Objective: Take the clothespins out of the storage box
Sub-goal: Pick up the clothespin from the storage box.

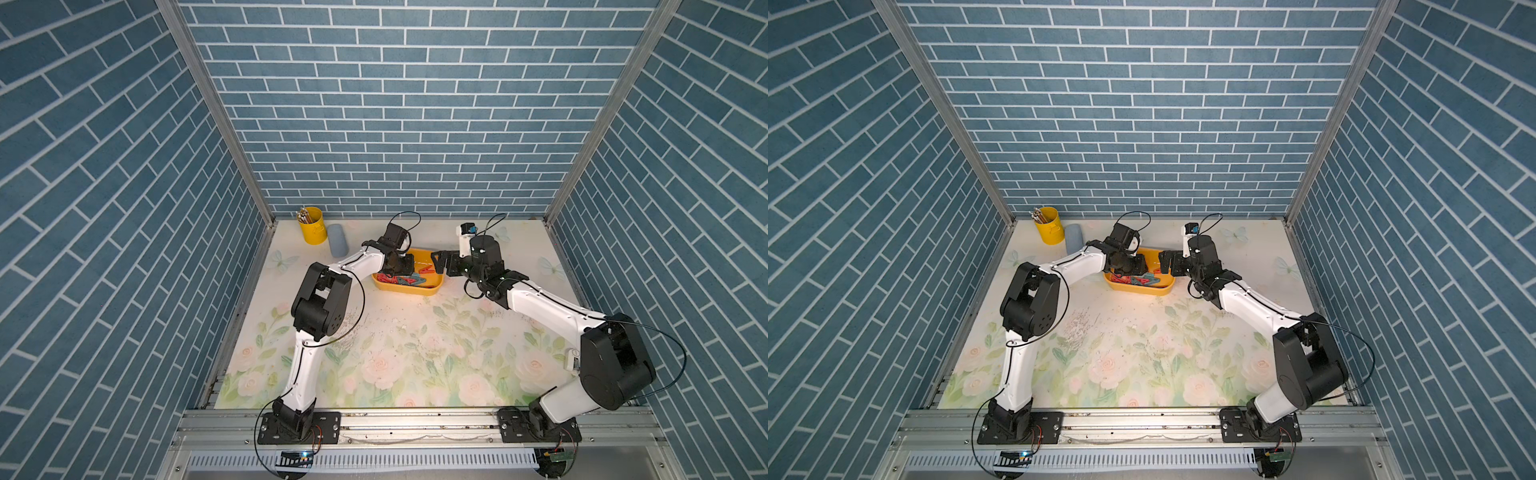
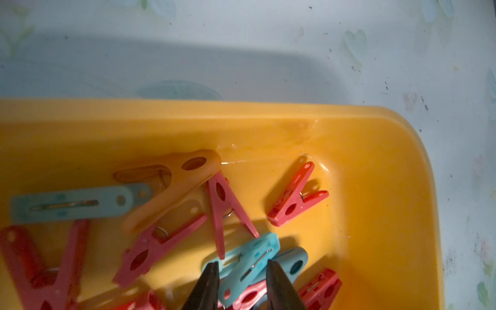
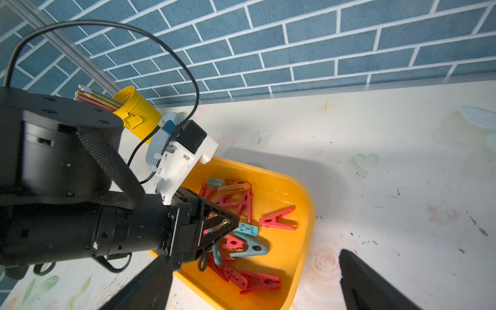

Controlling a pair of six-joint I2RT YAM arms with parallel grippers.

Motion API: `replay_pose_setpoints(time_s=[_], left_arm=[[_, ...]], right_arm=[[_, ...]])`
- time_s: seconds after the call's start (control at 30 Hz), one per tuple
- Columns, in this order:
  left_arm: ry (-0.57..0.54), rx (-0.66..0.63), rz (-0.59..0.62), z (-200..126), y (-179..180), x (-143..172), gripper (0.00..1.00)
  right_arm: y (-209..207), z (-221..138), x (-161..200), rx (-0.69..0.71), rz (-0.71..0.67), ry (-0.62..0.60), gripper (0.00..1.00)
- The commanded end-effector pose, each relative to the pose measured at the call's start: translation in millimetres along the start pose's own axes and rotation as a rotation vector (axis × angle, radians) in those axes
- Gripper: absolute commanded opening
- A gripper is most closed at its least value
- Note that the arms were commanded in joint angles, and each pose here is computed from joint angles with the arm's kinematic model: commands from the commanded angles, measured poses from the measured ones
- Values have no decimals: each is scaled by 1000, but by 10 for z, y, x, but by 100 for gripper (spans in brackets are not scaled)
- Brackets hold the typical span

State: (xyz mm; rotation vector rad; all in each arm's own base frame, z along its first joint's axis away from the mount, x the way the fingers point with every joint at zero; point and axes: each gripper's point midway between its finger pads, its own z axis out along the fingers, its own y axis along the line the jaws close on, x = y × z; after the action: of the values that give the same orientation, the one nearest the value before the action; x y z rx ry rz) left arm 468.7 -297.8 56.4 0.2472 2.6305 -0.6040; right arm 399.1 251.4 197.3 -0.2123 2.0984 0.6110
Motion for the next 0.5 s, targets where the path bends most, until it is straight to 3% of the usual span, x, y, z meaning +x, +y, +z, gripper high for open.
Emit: replay_pose_setpoints(time_s=[0.0, 0.13, 0.4, 0.47], left_arm=[[16, -23, 13, 67, 46, -6, 35], [20, -16, 21, 71, 30, 5, 27], [49, -6, 13, 95, 47, 106, 29], [48, 2, 18, 79, 25, 113, 22]], right_arm=[[7, 14, 29, -4, 2, -4, 99], [8, 10, 23, -3, 2, -6, 99], [12, 23, 19, -5, 2, -5, 99], [14, 26, 15, -6, 2, -6, 100]])
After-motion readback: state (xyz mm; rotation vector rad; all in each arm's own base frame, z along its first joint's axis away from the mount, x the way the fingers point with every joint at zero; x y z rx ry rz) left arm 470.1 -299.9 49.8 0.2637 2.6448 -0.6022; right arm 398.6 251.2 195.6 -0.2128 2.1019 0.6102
